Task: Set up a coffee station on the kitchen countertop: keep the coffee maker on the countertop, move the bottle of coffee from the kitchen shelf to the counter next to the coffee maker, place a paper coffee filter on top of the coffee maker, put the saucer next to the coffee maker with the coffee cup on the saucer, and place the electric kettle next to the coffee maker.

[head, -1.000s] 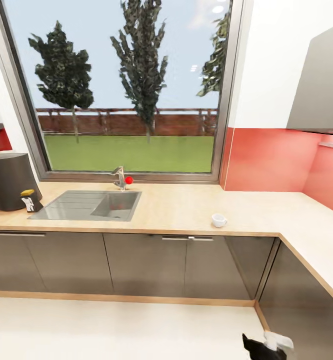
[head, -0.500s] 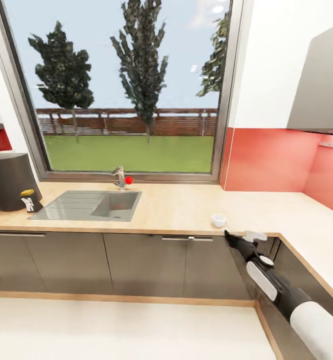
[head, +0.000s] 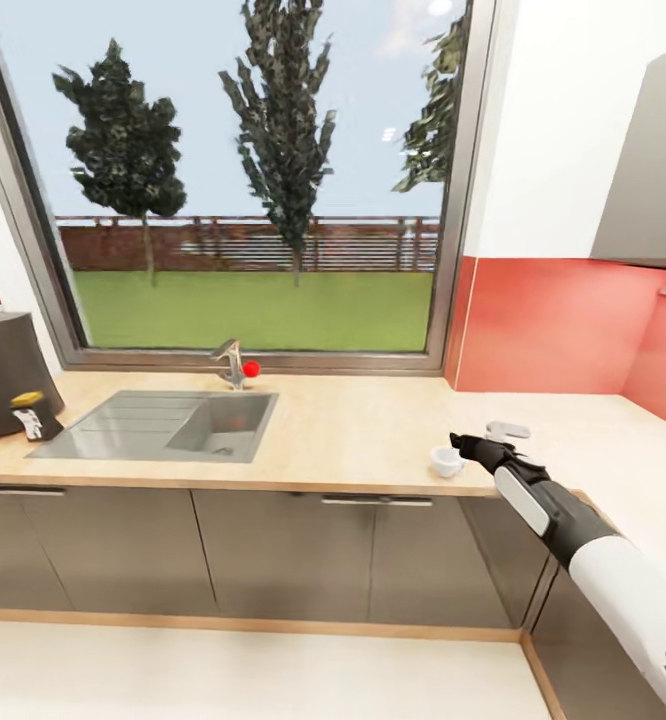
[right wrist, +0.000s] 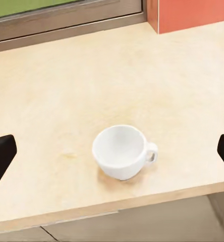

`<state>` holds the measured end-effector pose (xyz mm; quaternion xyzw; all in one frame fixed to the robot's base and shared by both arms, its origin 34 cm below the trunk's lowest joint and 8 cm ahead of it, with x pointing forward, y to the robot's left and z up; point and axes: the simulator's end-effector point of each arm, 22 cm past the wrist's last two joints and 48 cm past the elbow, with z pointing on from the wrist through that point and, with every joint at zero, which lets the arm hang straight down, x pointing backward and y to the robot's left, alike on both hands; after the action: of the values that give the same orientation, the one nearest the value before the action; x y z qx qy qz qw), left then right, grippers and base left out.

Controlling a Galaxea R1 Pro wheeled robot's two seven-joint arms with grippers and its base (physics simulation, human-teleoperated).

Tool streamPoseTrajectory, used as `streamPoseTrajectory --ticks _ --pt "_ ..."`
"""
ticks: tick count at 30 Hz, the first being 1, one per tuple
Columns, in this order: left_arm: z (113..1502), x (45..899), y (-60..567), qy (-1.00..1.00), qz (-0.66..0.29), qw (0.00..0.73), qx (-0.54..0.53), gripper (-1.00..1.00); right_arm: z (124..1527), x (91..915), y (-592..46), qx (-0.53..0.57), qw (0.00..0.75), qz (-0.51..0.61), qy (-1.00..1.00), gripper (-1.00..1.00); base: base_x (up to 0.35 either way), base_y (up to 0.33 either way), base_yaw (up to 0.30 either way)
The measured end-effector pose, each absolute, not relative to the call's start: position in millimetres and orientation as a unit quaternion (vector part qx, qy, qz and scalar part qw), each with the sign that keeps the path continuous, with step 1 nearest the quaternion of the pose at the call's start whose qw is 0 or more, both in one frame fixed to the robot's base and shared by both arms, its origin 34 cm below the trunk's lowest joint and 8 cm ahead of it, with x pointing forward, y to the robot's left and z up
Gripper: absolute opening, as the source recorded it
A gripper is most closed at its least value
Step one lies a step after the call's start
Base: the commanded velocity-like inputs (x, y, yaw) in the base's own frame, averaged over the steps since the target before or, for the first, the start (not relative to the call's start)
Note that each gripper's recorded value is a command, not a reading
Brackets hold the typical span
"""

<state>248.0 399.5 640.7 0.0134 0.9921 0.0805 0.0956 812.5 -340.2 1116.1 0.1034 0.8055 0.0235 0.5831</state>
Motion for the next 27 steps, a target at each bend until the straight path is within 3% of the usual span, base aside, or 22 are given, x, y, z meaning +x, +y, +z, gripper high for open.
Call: streamPoseTrajectory --ticks 9,27 --pt "639.7 233.7 406.8 0.993 0.096 0.064 0.011 1.0 1094.1 805.5 -365.6 0.113 0.564 0.002 0.818 1.0 0.33 -0.104 0.0" --pt "640.2 221.6 414.7 0.992 0.122 0.036 0.007 1.0 1080.2 801.4 -373.2 0.117 0.551 -0.008 0.826 1.0 0.281 -0.21 0.0"
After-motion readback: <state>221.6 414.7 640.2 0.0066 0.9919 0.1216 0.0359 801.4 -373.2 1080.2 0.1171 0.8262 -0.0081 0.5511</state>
